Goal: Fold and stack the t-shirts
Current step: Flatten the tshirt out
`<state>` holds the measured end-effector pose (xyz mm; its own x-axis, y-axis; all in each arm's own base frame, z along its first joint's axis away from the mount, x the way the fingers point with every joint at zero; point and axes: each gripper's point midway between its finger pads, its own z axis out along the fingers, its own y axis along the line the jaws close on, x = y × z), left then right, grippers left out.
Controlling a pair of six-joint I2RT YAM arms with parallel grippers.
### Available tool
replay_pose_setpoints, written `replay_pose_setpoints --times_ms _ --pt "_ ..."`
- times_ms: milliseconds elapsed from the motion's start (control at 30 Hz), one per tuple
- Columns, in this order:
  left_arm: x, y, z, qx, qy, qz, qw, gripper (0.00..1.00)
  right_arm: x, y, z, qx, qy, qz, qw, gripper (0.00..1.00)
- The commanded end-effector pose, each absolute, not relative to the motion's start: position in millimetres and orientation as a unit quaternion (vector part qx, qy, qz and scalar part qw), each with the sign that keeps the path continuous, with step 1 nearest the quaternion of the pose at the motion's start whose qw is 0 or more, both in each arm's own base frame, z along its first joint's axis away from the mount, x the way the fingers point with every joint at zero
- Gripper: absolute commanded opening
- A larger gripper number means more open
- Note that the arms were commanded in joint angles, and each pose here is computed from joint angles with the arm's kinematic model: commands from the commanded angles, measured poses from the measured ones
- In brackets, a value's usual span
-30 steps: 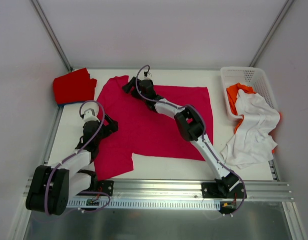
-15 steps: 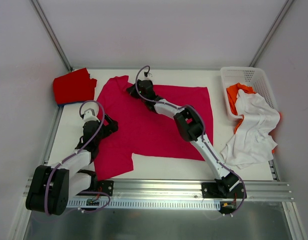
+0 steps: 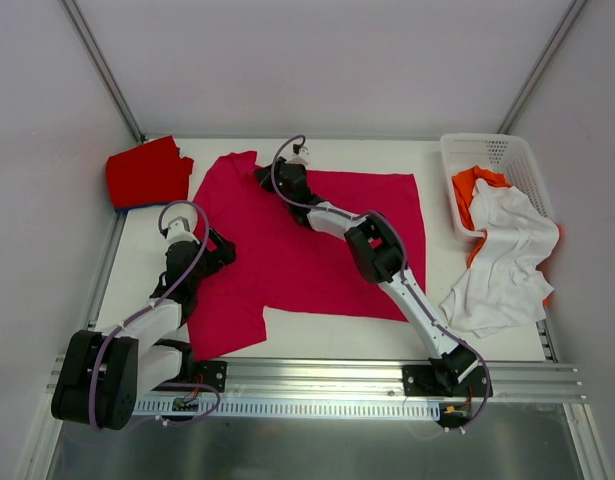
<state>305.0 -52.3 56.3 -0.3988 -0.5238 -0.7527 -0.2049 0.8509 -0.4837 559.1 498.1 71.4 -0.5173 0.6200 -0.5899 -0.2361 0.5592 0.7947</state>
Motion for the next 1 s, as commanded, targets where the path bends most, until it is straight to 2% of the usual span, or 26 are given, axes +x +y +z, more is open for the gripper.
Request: replay_pose_setpoints --times_ms 0,433,833,900,933,967 --pt "315.4 -51.0 70.9 -0.227 0.809 -0.161 0.517 0.99 578.0 492.5 103.2 0.179 0.678 0.473 0.534 0.0" --pt "315.5 -52.8 72.0 -0.222 0.807 -0.167 0.521 0.99 634.4 431.3 112.8 0.286 0.603 0.415 0.619 0.0" --pt "314.6 -54.2 74.0 -0.217 0.803 -0.172 0.528 0.99 659.3 376.0 136.9 0.327 0.528 0.382 0.684 0.02" --pt "313.9 -54.2 73.6 -0.217 0.803 -0.173 0.527 0.99 662.6 373.2 135.6 0.328 0.53 0.383 0.682 0.11" --pt "314.0 -54.7 73.9 -0.216 0.803 -0.174 0.528 0.99 666.3 370.5 136.8 0.333 0.526 0.392 0.677 0.2" --pt "314.1 -54.6 74.8 -0.216 0.802 -0.174 0.53 0.99 668.8 370.6 131.4 0.335 0.535 0.393 0.669 0.69"
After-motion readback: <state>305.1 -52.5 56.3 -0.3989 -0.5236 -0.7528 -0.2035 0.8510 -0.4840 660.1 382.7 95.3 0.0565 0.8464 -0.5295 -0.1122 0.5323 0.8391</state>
